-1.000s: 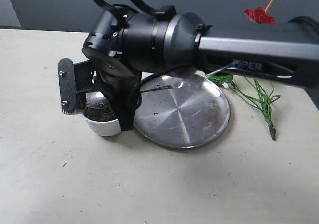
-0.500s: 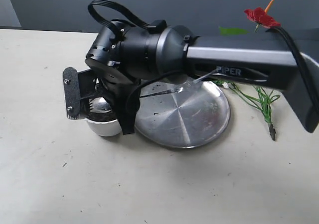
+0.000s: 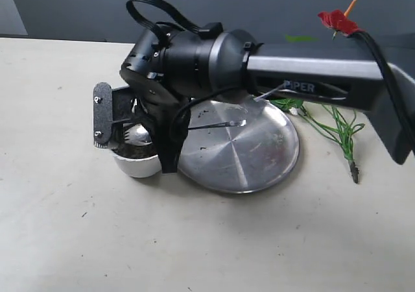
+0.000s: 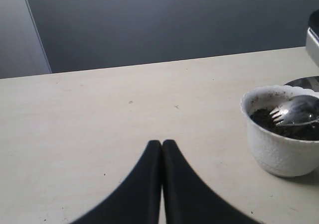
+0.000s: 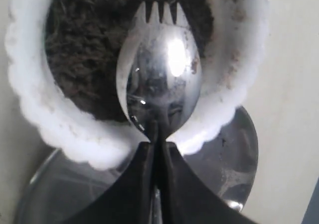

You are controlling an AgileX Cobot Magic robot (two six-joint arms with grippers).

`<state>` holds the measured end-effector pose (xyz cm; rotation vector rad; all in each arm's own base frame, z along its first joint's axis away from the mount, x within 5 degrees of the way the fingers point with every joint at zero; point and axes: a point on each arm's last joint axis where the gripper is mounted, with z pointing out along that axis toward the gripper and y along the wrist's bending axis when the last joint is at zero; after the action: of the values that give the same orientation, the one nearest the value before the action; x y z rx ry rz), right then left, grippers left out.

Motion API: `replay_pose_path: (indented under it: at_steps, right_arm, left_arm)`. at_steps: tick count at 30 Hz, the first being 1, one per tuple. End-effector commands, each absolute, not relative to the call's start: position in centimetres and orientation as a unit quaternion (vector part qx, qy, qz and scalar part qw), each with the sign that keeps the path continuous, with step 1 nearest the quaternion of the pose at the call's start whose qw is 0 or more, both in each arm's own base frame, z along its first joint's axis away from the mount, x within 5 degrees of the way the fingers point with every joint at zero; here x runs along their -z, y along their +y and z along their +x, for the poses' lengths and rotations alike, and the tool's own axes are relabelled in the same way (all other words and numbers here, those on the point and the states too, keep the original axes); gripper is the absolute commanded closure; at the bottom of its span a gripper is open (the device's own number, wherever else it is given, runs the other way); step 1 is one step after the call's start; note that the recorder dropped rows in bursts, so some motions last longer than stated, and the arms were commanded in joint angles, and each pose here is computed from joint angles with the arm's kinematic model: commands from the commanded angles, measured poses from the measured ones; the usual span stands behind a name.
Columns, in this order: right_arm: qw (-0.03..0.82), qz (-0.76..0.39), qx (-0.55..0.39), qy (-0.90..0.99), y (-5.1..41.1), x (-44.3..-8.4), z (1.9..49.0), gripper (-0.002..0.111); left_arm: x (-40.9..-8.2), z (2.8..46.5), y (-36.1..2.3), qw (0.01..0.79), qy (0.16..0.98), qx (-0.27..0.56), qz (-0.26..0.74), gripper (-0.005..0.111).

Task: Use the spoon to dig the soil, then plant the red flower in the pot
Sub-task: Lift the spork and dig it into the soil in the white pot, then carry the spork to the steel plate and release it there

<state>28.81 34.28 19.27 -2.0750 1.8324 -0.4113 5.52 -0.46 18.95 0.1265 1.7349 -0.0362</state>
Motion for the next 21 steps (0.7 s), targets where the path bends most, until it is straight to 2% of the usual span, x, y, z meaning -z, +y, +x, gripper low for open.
replay_pose_path:
  at_steps: [1,7,12,16,21]
  right_arm:
    - [0.204,-0.709,0.151,0.657,33.7,-22.1,28.9,0.109]
    - [0.217,-0.707,0.111,0.664,34.5,-21.2,28.7,0.109]
    - [0.188,-0.710,0.134,0.666,34.2,-20.2,28.9,0.109]
    - [0.227,-0.635,0.153,0.722,33.2,-22.7,29.3,0.109]
    - [0.268,-0.507,0.119,0.811,30.1,-26.2,30.9,0.109]
  left_arm:
    - [-19.2,5.5,-0.5,0.651,0.757,0.020,0.056,0.106]
    - [-19.2,5.5,-0.5,0.651,0.757,0.020,0.056,0.106]
    - [-19.2,5.5,-0.5,0.651,0.757,0.020,0.056,0.106]
    - [-19.2,5.5,-0.5,0.651,0.757,0.020,0.056,0.106]
    - [-19.2,5.5,-0.5,0.651,0.757,0.020,0.056,0.106]
